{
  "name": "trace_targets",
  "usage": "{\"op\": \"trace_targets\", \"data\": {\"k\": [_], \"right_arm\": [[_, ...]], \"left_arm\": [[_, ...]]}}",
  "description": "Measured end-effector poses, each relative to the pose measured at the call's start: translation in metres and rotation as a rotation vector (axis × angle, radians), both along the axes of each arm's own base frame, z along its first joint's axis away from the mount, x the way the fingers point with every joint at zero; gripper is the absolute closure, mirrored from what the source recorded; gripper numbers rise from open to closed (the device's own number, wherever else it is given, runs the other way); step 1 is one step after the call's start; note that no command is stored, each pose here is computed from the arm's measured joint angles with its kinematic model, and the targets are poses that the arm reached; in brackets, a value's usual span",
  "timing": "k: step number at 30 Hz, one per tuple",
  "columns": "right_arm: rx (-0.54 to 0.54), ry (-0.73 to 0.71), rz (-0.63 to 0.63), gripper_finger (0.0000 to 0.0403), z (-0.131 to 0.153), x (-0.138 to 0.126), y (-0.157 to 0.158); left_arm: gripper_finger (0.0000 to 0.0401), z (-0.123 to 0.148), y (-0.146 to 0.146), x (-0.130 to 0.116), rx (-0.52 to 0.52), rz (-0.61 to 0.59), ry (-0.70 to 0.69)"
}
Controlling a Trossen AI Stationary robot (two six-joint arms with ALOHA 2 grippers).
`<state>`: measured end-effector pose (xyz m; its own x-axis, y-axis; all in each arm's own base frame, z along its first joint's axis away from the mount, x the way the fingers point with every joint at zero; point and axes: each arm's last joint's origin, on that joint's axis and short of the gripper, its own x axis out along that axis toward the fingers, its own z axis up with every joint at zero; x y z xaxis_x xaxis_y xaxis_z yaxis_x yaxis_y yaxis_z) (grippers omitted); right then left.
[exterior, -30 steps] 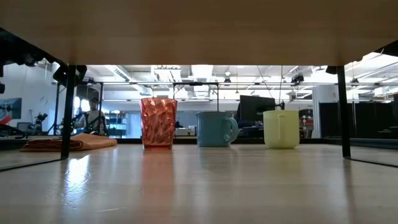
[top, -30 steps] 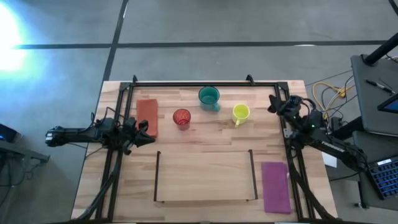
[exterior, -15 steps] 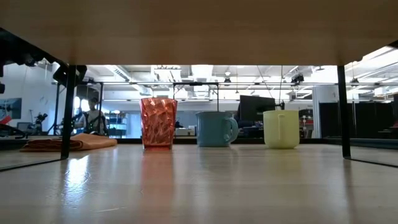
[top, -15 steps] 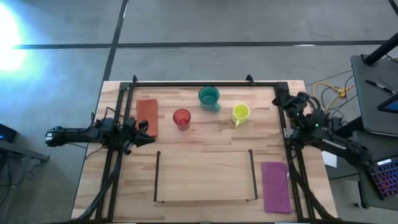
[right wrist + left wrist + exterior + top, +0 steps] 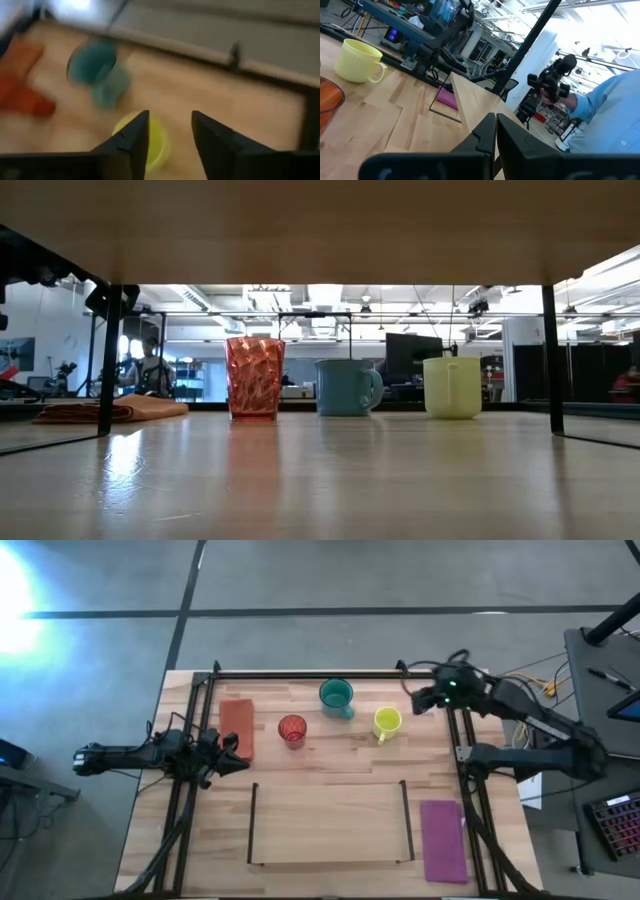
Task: Stack small to large cups/mugs on shelf
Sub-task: Put the yellow mug on the shelf
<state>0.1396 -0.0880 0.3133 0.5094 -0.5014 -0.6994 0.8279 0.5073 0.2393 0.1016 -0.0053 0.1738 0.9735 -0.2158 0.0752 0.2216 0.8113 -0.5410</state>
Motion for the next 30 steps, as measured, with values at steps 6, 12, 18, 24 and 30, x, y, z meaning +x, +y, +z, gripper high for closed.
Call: {"op": "trace_targets", "data": {"k": [6,12,18,24,30], "right_arm": [[0.178,0.072,0.092,0.0214,-0.029,0.024,-0.01],[0.275,0.125,0.035,0.0205,-0.049,0.035,-0.016],[0.311,0.218,-0.031,0.0205,-0.07,0.049,-0.025],[0.319,0.326,-0.061,0.0205,-0.096,0.064,-0.036],[0.354,0.405,-0.054,0.0205,-0.121,0.077,-0.044]], "left_arm": [[0.0401,0.0,0.0,0.0,0.0,0.0,0.0],[0.0401,0.0,0.0,0.0,0.0,0.0,0.0],[0.0401,0.0,0.0,0.0,0.0,0.0,-0.001],[0.0401,0.0,0.0,0.0,0.0,0.0,0.0],[0.0401,0.0,0.0,0.0,0.0,0.0,0.0]]}}
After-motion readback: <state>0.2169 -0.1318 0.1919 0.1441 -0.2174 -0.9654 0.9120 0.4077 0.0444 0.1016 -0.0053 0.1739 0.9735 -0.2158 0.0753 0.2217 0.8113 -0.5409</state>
